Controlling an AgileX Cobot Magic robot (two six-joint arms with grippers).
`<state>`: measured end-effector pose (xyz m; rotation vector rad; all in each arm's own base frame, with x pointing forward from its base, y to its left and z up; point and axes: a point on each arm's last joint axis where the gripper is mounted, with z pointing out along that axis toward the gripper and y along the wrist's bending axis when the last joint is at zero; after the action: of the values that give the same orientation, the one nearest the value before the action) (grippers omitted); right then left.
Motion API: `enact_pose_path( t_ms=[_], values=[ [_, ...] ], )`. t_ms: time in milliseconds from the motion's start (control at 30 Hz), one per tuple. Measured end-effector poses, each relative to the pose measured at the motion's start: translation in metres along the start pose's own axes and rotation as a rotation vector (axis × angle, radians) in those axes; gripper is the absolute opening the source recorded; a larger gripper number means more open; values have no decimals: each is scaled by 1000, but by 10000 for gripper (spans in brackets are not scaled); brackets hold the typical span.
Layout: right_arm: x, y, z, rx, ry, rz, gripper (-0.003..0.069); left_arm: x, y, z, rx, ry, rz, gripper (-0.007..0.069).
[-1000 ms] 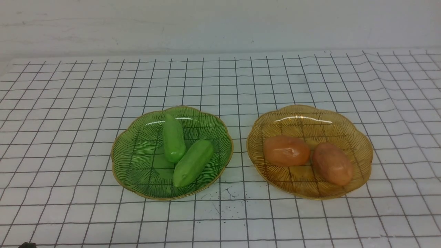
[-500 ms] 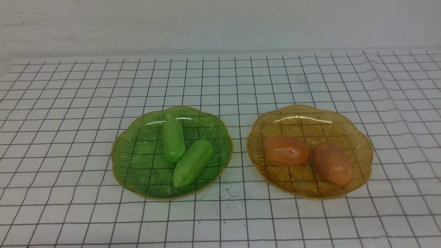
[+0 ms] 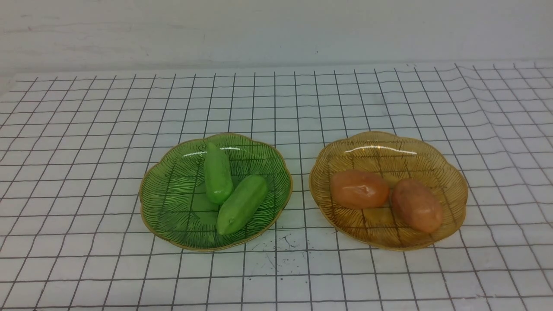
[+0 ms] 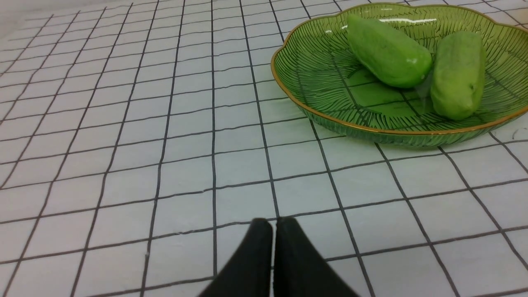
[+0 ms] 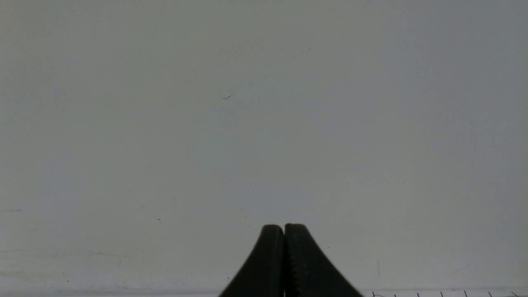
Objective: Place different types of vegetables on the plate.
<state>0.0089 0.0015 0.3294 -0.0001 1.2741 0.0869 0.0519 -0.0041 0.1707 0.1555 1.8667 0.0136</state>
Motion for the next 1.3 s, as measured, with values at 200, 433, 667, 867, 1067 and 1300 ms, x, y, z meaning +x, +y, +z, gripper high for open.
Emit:
enact_pose_path(
  t_ms=[200,433,667,867,1067,1300],
  values=[
    [2,-1,0,7,15,-26,-14,0,0,0,0,0,0,-8],
    [55,-8,8,41,207,-212,-14,0,0,0,0,0,0,-8],
    [153,-14,0,26,504,-238,-14,0,0,0,0,1,0,-8],
    [154,-13,0,25,500,-217,-14,0,0,0,0,1,0,-8],
    [154,-12,0,34,498,-152,-14,0,0,0,0,1,0,-8],
    [154,-12,0,34,498,-147,-14,0,0,0,0,1,0,-8]
  ],
)
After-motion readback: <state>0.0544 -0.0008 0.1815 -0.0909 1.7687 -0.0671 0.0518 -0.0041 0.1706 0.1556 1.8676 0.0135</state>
